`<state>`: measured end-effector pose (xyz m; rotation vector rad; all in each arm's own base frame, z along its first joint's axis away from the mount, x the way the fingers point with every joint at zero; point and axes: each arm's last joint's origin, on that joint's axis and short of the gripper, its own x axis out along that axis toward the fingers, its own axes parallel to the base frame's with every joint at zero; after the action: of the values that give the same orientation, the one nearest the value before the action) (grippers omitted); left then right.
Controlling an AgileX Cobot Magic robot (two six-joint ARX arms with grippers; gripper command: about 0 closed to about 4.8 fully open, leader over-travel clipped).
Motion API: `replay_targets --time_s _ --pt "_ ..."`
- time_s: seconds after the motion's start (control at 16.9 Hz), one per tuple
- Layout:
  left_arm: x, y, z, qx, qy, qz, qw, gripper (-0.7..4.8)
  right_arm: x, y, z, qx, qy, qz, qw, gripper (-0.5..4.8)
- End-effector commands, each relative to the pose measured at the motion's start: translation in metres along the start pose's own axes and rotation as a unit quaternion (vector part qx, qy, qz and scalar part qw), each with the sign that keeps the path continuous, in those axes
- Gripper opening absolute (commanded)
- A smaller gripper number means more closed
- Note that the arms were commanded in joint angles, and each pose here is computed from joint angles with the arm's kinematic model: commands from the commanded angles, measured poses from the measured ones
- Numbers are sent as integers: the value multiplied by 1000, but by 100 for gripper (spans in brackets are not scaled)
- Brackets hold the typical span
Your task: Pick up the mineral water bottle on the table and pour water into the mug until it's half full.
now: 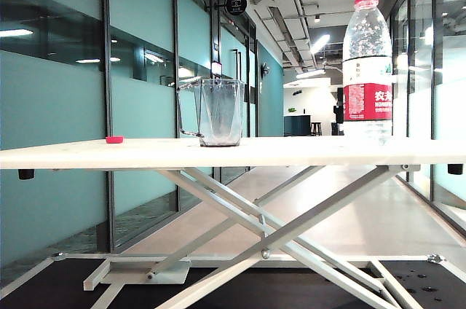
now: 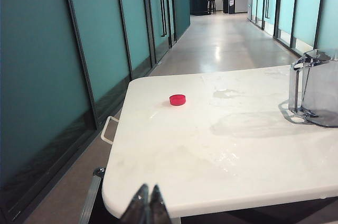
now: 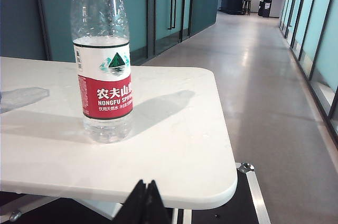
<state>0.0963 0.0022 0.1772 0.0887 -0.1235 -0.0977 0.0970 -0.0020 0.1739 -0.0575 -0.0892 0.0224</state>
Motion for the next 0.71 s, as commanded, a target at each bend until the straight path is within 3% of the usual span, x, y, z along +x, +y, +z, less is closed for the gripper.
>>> replay_targets --time_s 0.06,0.53,0.71 --pt "0 0 2 0 -7 0 1000 -5 0 0 0 0 -4 2 1000 -1" --pt "0 0 2 -2 -7 -2 1000 -5 0 0 0 0 -4 2 1000 -1" --pt "-1 -5 2 -13 -12 -94 995 -5 0 4 1 2 -9 70 997 -1"
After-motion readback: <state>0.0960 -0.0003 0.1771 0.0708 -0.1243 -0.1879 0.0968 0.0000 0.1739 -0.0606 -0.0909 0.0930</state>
